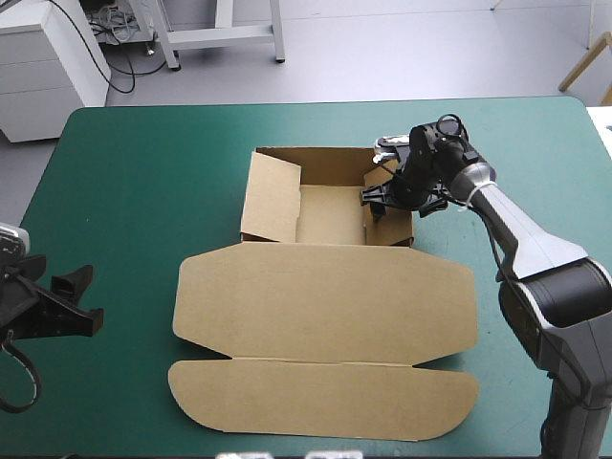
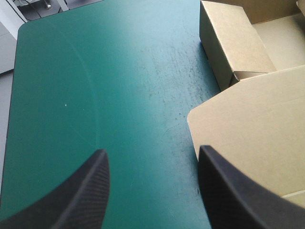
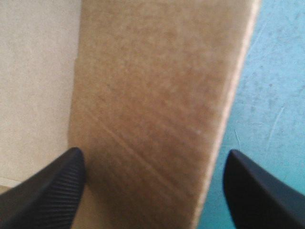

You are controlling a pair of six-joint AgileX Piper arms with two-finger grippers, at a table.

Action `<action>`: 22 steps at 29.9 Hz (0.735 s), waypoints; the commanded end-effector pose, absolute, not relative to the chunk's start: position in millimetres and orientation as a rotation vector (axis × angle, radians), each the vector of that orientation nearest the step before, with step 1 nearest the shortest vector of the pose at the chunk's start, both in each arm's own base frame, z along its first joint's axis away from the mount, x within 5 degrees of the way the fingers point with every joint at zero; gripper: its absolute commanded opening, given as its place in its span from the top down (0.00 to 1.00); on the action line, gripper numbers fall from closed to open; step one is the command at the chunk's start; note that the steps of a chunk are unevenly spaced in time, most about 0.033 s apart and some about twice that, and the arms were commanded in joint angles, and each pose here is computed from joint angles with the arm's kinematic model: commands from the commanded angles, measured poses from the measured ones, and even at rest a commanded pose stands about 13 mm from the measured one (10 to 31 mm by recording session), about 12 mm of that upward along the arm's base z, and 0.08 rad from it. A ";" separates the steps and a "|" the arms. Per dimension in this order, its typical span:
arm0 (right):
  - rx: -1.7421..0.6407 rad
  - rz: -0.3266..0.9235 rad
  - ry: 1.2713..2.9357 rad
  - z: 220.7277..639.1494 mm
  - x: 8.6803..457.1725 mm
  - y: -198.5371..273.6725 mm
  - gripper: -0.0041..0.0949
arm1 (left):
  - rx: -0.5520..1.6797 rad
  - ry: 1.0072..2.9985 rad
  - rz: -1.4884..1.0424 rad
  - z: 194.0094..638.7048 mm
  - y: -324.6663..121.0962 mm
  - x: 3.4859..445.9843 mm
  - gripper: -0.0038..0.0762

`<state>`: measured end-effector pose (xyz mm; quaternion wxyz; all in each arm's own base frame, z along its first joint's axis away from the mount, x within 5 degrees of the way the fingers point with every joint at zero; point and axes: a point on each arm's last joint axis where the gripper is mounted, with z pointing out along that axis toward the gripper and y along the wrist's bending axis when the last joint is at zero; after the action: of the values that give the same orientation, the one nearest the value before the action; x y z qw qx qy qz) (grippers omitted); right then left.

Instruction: Fold the box

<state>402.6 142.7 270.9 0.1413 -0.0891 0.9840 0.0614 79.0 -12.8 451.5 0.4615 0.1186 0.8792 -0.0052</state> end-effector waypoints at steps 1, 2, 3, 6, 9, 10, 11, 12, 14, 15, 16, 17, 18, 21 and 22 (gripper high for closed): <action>-0.263 0.193 2.759 301.0 397.4 137.6 0.59 | 0.277 2.191 -0.013 453.4 -11.3 75.9 0.46; -0.266 0.193 2.759 301.0 397.4 137.6 0.74 | 0.277 2.191 -0.013 453.4 -11.3 75.9 0.47; -0.269 0.192 2.758 301.0 397.4 137.6 0.88 | 0.277 2.191 -0.013 453.4 -11.3 75.9 0.49; -0.269 0.192 2.759 300.9 397.3 137.6 0.96 | 0.277 2.191 -0.013 453.4 -11.3 75.9 0.67; -0.270 0.191 2.763 300.8 397.0 137.5 0.96 | 0.282 2.190 -0.007 453.5 -11.2 76.0 0.96; -0.270 0.191 2.763 300.8 397.0 137.5 0.96 | 0.284 2.190 -0.006 453.5 -11.2 76.0 0.96; -0.270 0.192 2.761 301.3 397.1 137.5 0.96 | 0.284 2.190 -0.004 453.5 -11.0 76.0 0.96; -0.271 0.186 2.759 302.0 396.9 137.0 0.96 | 0.284 2.190 -0.004 453.5 -11.0 76.0 0.96; -0.274 0.147 2.742 307.3 399.0 133.3 0.97 | 0.284 2.190 -0.004 453.5 -11.0 76.0 0.96; -0.271 0.119 2.729 312.4 400.8 129.3 0.98 | 0.284 2.190 -0.004 453.5 -11.0 76.0 0.96; -0.267 0.092 2.714 319.1 403.3 122.5 0.98 | 0.284 2.190 -0.004 453.5 -11.0 76.0 0.96; -0.261 0.068 2.695 327.7 406.4 113.2 0.98 | 0.284 2.190 -0.004 453.5 -11.0 76.0 0.96; -0.260 0.041 2.677 335.2 409.1 104.1 0.98 | 0.284 2.190 -0.004 453.5 -11.0 76.0 0.96; -0.154 -0.005 2.587 363.2 420.6 58.1 0.98 | 0.284 2.190 -0.004 453.5 -11.0 76.0 0.96; -0.112 -0.020 2.561 371.4 422.9 40.0 0.98 | 0.284 2.190 -0.004 453.5 -11.0 76.0 0.96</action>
<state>424.5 89.7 316.2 0.1983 -0.0787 0.9769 0.0160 78.7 -12.7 451.6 0.4620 0.1183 0.8789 -0.0054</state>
